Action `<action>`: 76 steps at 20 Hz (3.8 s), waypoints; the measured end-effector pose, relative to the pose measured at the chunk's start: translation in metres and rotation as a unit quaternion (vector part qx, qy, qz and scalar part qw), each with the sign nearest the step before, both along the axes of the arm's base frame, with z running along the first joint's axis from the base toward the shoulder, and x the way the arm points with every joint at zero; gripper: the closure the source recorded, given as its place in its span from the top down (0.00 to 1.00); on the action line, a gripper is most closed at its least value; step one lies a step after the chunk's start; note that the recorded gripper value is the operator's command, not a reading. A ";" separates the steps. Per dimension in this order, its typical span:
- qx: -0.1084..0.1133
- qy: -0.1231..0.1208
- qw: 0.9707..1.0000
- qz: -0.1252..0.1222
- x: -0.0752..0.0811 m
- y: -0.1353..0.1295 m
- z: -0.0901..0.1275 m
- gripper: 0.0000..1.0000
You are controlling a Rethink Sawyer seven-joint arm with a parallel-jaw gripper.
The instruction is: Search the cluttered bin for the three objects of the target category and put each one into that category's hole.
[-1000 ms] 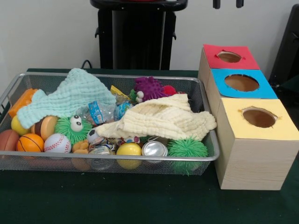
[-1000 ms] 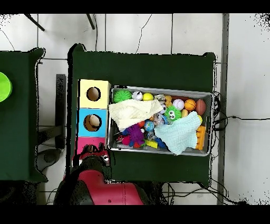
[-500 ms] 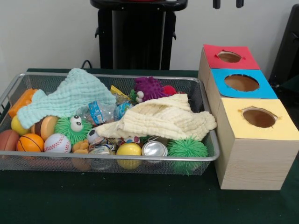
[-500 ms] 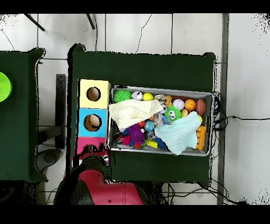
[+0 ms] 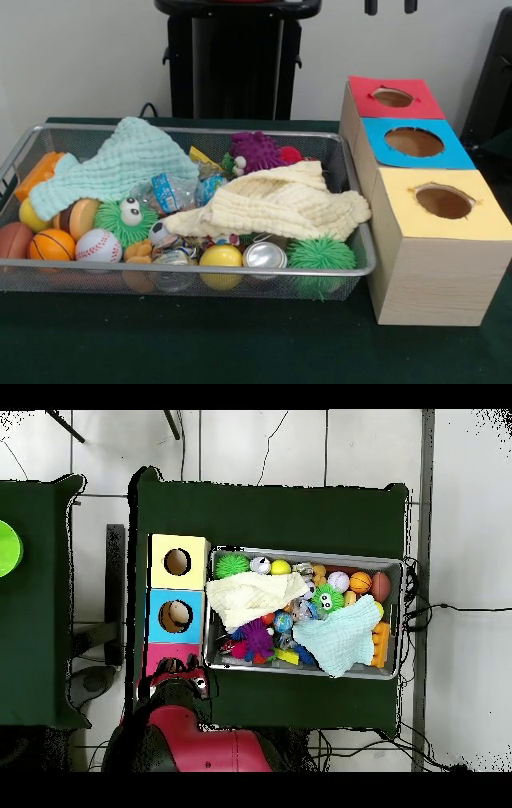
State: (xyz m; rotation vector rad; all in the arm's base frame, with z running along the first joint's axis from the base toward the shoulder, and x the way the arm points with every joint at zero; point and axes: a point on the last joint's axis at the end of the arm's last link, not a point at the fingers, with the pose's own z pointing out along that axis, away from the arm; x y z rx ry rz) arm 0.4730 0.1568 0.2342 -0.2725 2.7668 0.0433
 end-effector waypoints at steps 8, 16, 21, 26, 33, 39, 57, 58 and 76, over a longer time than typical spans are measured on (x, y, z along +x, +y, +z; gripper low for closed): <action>0.000 0.000 1.000 0.000 0.000 0.000 0.000 0.00; 0.000 0.000 1.000 0.000 0.000 0.000 0.000 0.00; 0.000 0.000 1.000 0.000 0.000 0.000 0.000 0.00; 0.000 0.000 1.000 0.000 0.000 0.000 0.000 0.00; 0.000 0.000 1.000 0.000 0.000 0.000 0.000 0.00; 0.000 0.000 1.000 0.000 0.000 0.000 0.000 0.00; 0.000 0.000 1.000 0.000 0.000 0.000 0.000 0.00; 0.000 0.000 1.000 0.000 0.000 0.000 0.000 0.00; 0.000 0.000 1.000 0.000 0.000 0.000 0.000 0.00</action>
